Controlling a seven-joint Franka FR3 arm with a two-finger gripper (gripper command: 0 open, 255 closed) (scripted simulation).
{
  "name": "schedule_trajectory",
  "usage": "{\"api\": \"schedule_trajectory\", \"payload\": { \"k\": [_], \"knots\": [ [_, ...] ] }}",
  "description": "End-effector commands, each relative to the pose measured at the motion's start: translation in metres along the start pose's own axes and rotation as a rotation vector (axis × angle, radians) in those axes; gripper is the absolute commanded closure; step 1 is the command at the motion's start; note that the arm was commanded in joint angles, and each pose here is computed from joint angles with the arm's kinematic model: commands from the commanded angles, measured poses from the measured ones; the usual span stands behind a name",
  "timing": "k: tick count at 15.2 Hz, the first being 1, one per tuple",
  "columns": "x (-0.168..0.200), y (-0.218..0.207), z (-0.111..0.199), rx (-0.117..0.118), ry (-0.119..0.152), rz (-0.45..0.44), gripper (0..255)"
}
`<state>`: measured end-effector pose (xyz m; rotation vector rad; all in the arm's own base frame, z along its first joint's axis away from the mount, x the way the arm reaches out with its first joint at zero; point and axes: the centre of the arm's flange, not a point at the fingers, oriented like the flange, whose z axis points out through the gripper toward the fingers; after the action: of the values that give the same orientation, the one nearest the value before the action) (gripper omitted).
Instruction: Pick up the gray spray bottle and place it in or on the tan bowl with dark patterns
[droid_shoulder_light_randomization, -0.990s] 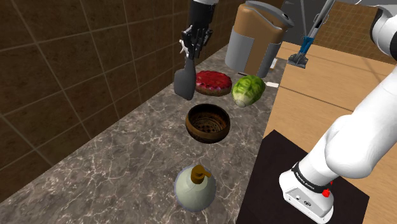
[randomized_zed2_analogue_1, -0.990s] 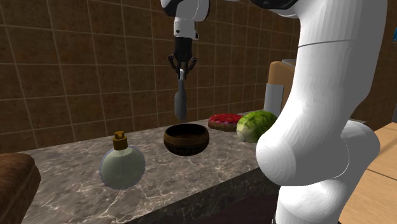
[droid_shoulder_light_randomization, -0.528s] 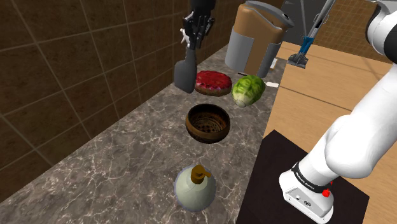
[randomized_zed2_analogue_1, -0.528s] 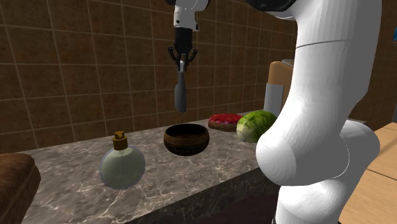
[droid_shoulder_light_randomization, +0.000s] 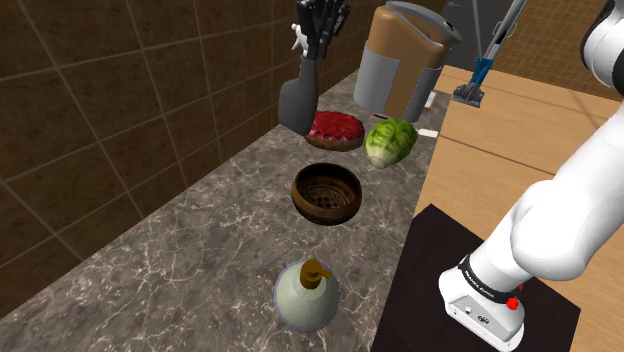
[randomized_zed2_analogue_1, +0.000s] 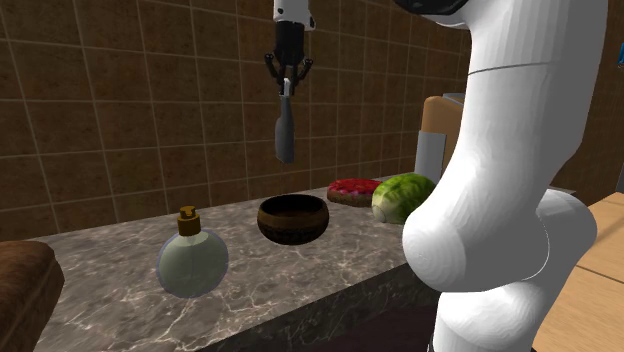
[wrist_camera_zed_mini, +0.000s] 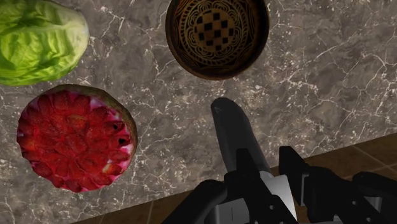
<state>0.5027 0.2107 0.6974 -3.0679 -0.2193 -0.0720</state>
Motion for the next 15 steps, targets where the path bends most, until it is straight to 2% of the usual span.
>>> {"api": "schedule_trajectory", "payload": {
  "k": [1, 10, 15],
  "knots": [
    [-0.021, -0.005, -0.013, 0.000, 0.000, 0.000, 255],
    [-0.118, -0.018, -0.082, 0.000, 0.000, 0.000, 255],
    [-0.119, -0.016, -0.056, 0.000, 0.000, 0.000, 255]
  ]
}}
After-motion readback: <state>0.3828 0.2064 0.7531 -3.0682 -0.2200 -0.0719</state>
